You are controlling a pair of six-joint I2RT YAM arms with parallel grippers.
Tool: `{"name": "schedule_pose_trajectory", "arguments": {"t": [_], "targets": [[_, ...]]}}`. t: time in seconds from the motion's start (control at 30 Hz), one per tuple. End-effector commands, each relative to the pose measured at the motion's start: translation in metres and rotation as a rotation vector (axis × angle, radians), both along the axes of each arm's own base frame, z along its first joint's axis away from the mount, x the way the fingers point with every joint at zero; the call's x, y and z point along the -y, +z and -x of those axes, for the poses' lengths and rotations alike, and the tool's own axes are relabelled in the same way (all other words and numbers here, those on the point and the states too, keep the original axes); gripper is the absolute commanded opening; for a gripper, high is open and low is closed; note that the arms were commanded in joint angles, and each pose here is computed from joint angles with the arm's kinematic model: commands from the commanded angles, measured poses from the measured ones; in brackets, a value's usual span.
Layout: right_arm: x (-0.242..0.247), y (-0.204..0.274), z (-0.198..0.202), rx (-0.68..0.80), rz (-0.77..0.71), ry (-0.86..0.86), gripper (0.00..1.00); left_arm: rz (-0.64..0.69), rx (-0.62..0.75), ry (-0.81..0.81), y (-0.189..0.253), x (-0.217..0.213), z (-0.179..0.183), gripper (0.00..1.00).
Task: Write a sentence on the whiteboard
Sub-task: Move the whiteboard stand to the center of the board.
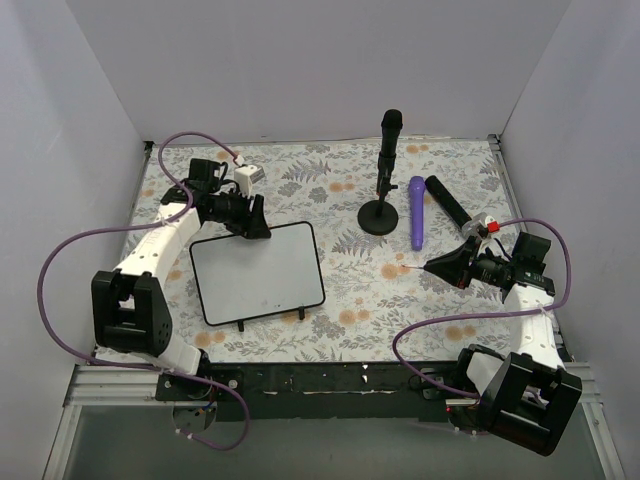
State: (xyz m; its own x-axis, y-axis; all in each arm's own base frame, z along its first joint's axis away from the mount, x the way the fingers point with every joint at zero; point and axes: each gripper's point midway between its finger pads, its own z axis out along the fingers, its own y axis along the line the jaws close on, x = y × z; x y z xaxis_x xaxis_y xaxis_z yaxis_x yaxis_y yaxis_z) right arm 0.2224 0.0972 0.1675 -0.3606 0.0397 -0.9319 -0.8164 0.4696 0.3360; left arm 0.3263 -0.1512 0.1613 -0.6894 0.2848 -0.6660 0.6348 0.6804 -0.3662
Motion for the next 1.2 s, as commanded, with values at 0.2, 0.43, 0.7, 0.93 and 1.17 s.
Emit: {"name": "schedule_pose_trajectory", "arguments": {"t": [0.2, 0.43, 0.7, 0.93, 1.17], "targets": [[-0.001, 0.016, -0.003, 0.053, -0.002, 0.024, 0.01, 0.027, -0.100, -0.052, -0.017, 0.009, 0.005, 0.60], [-0.001, 0.016, -0.003, 0.054, -0.001, 0.023, 0.01, 0.082, -0.095, -0.093, -0.010, 0.017, 0.009, 0.01], [0.000, 0.016, -0.004, 0.056, 0.007, 0.018, 0.01, 0.122, -0.046, -0.099, 0.007, 0.026, -0.010, 0.00], [0.000, 0.016, -0.004, 0.058, 0.011, 0.015, 0.01, 0.117, 0.072, -0.150, 0.008, 0.044, -0.030, 0.00], [0.001, 0.015, -0.005, 0.055, 0.014, 0.012, 0.01, 0.175, 0.248, -0.148, 0.041, 0.061, -0.060, 0.00]]}}
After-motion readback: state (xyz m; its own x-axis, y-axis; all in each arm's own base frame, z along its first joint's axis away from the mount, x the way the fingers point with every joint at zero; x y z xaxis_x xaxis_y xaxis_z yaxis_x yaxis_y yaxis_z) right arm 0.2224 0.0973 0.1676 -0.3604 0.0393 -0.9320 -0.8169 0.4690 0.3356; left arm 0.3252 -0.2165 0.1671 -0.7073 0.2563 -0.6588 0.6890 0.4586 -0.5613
